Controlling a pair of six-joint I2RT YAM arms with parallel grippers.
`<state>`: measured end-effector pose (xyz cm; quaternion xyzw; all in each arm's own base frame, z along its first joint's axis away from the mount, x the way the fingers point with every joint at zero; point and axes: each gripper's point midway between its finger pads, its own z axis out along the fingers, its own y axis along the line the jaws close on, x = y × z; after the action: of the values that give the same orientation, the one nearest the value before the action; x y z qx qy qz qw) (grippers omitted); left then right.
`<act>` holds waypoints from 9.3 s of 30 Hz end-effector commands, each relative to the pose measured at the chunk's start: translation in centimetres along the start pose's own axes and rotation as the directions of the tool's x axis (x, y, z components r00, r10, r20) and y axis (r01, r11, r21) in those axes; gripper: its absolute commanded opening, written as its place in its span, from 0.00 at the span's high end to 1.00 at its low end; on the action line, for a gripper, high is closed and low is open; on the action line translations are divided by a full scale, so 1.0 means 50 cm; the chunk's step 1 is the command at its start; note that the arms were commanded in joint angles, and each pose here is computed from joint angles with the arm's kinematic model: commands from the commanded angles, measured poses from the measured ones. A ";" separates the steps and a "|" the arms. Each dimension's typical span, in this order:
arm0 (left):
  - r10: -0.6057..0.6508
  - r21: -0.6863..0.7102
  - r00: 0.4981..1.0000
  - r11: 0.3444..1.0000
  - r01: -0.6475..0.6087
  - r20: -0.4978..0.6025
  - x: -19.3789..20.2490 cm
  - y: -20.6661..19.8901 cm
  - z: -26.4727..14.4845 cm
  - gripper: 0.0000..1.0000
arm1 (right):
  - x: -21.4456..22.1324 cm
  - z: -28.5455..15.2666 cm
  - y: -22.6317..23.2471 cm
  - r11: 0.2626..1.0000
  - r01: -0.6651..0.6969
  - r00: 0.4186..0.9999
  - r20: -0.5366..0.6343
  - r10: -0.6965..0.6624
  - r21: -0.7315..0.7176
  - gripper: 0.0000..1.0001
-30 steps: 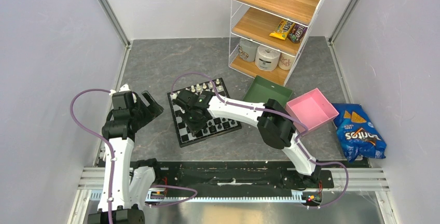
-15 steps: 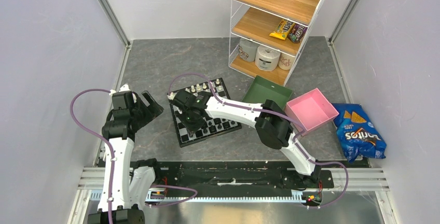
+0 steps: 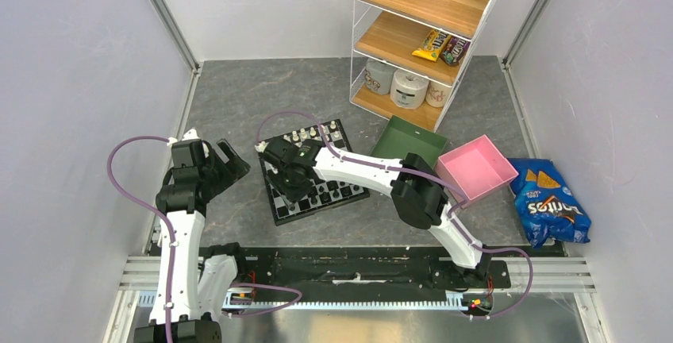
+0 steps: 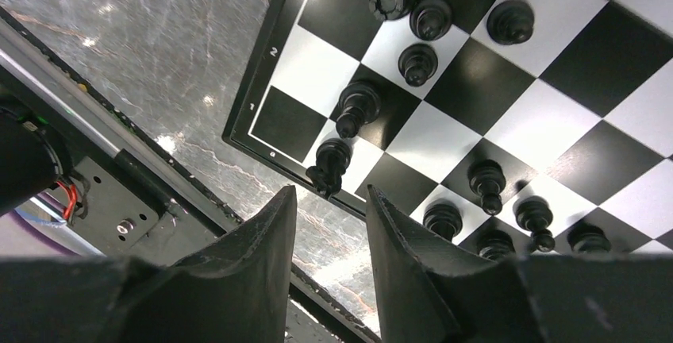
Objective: Set up the chess pieces on the board
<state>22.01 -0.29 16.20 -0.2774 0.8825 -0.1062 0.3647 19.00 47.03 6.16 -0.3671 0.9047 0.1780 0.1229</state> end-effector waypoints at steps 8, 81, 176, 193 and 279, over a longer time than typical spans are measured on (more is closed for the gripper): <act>-0.013 0.029 0.999 1.000 0.012 0.041 -0.014 -0.012 -0.003 0.09 | -0.106 -0.080 0.011 1.000 0.006 0.986 0.166 -0.008 0.017 0.51; -0.016 0.030 0.999 0.999 0.015 0.048 -0.015 -0.012 -0.005 0.09 | -0.086 -0.039 -0.056 0.991 -0.040 0.990 0.139 0.022 0.130 0.84; -0.016 0.028 0.999 1.000 0.015 0.052 -0.016 -0.011 -0.006 0.09 | -0.160 -0.046 -0.113 0.990 -0.095 0.983 0.168 0.077 0.102 0.59; -0.016 0.028 0.999 1.000 0.015 0.045 -0.014 -0.011 -0.005 0.09 | -0.163 -0.006 -0.105 0.994 -0.089 0.986 0.145 0.079 0.057 0.58; -0.013 0.036 0.999 0.999 0.012 0.046 -0.015 -0.014 -0.006 0.09 | -0.074 -0.031 -0.073 0.998 -0.050 0.996 0.079 0.046 0.047 0.84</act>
<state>21.76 -0.25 16.27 -0.2774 0.8797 -0.1052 0.3715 24.63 45.51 4.46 -0.3310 0.9225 0.1436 0.1370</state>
